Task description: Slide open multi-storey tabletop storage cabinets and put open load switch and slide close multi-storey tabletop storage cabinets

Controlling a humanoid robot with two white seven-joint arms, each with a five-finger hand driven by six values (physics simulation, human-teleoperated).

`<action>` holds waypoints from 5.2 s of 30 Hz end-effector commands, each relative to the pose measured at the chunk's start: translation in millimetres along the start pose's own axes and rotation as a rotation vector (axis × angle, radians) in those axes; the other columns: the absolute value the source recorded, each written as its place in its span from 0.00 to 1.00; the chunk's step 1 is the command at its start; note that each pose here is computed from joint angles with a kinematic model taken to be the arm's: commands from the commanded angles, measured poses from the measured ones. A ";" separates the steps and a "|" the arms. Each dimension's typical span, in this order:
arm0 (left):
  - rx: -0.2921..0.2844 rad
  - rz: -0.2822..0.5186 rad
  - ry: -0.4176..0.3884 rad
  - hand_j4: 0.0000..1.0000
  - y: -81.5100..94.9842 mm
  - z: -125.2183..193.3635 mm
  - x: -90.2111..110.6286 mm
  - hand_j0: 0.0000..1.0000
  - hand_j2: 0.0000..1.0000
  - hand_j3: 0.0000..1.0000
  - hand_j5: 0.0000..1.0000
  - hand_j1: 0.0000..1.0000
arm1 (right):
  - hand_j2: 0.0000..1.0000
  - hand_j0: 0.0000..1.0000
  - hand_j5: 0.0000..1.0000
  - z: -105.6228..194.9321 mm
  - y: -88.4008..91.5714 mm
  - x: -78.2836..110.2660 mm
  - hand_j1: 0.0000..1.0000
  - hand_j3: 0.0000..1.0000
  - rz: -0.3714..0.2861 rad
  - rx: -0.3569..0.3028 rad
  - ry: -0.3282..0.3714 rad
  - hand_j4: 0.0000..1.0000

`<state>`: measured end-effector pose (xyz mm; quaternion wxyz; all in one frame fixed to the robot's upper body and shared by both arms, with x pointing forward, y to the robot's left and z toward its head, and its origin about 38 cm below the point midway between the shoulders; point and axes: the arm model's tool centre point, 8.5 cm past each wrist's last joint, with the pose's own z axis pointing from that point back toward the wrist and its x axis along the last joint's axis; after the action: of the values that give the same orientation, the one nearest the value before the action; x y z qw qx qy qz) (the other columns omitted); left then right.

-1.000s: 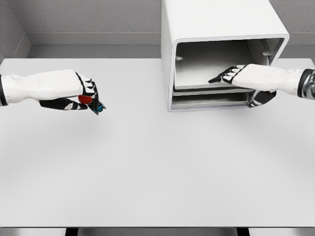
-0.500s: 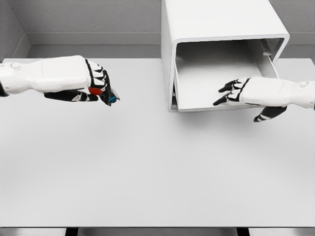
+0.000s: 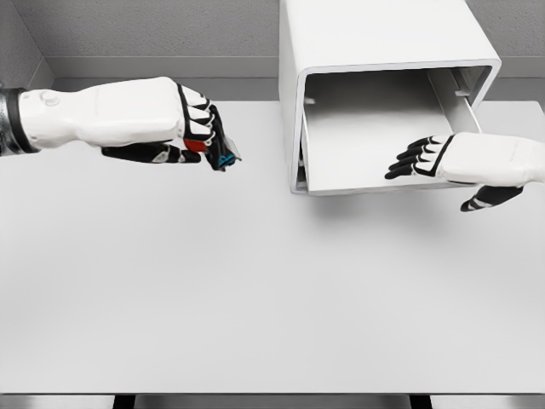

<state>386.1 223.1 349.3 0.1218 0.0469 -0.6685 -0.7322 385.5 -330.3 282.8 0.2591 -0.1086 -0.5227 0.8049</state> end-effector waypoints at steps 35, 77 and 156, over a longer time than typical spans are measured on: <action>0.026 0.005 -0.031 0.45 3.4 -11.6 2.2 0.45 0.45 0.45 0.45 0.45 | 1.00 1.00 1.00 -34.5 -1.6 -24.2 1.00 1.00 -0.076 0.007 0.154 1.00; 0.054 -0.008 -0.042 0.45 16.4 -11.6 3.3 0.45 0.45 0.45 0.45 0.45 | 1.00 1.00 1.00 37.5 -25.4 -9.0 1.00 1.00 0.144 0.020 0.128 1.00; -0.030 -0.038 -0.031 0.86 -22.8 -204.4 -36.1 0.86 0.86 0.86 0.86 0.86 | 1.00 1.00 1.00 103.4 -34.3 -23.3 1.00 1.00 -0.039 -0.081 0.216 1.00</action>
<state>464.6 35.2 300.9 0.0935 0.0458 -0.6539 -0.7494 369.5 -413.0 354.9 0.3242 -0.1950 -0.5238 0.7633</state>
